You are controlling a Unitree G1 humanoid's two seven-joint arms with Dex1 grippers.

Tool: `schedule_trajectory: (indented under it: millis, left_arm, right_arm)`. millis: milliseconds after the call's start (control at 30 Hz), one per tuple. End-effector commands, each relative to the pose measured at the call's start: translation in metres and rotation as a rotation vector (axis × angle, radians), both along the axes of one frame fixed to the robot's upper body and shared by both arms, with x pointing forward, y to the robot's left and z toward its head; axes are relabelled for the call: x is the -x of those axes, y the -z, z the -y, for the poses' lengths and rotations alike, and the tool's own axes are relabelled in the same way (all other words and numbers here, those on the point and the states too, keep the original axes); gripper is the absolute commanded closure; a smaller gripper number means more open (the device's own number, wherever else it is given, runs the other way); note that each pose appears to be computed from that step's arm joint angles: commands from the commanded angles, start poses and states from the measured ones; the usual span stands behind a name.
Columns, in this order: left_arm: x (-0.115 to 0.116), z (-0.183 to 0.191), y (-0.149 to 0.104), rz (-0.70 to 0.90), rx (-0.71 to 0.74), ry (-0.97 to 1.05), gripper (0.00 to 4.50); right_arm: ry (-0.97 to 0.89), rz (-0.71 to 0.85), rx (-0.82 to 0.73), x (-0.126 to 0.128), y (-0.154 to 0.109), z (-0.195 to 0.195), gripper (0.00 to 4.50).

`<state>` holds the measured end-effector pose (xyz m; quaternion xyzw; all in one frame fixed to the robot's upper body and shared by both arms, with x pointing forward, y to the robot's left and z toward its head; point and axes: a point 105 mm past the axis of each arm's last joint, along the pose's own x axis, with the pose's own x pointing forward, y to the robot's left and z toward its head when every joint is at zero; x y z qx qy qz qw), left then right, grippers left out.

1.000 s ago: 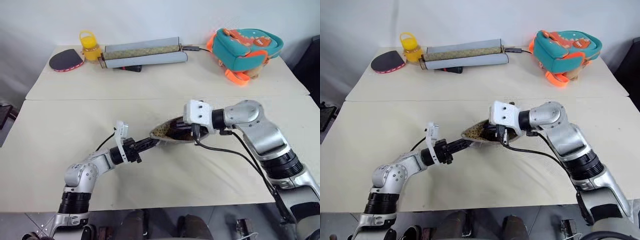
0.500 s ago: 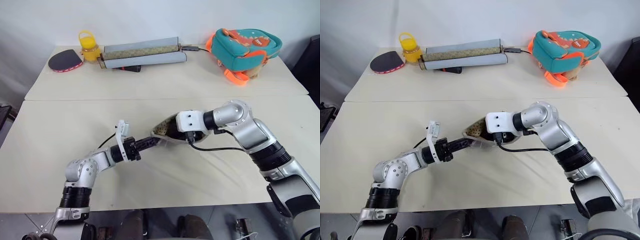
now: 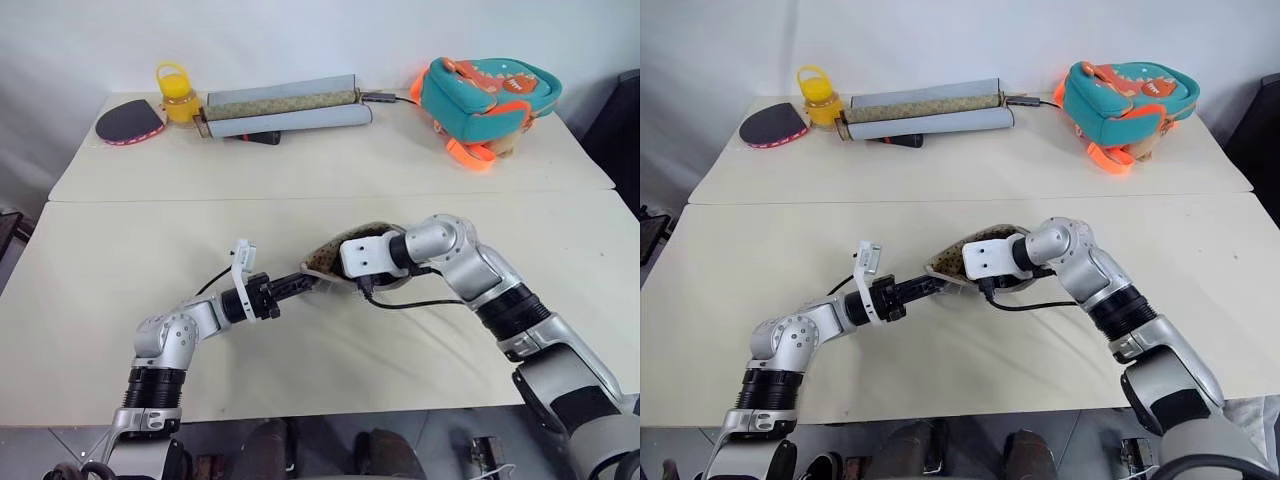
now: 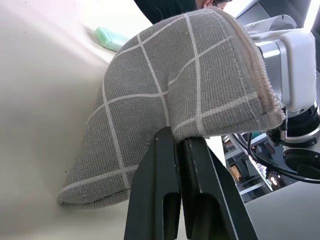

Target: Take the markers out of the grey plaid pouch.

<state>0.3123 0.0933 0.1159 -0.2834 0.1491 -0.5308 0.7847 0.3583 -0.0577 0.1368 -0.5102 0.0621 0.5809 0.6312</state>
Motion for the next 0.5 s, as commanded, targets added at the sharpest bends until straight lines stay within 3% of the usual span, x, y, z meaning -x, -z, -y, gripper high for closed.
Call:
schedule_trajectory:
  millis: [33,133,500]
  left_arm:
    - [0.003,0.0,-0.002,0.024,-0.013,-0.002,4.5]
    - [0.003,0.0,-0.003,0.03,-0.014,-0.009,4.5]
    - [-0.005,-0.002,-0.011,0.087,-0.011,-0.073,4.5]
  right_arm:
    - [0.016,-0.01,0.019,-0.001,0.007,0.005,3.13]
    - [0.003,-0.005,0.008,0.002,-0.003,0.007,3.97]
    - [0.011,0.038,-0.043,0.024,-0.064,0.027,3.97]
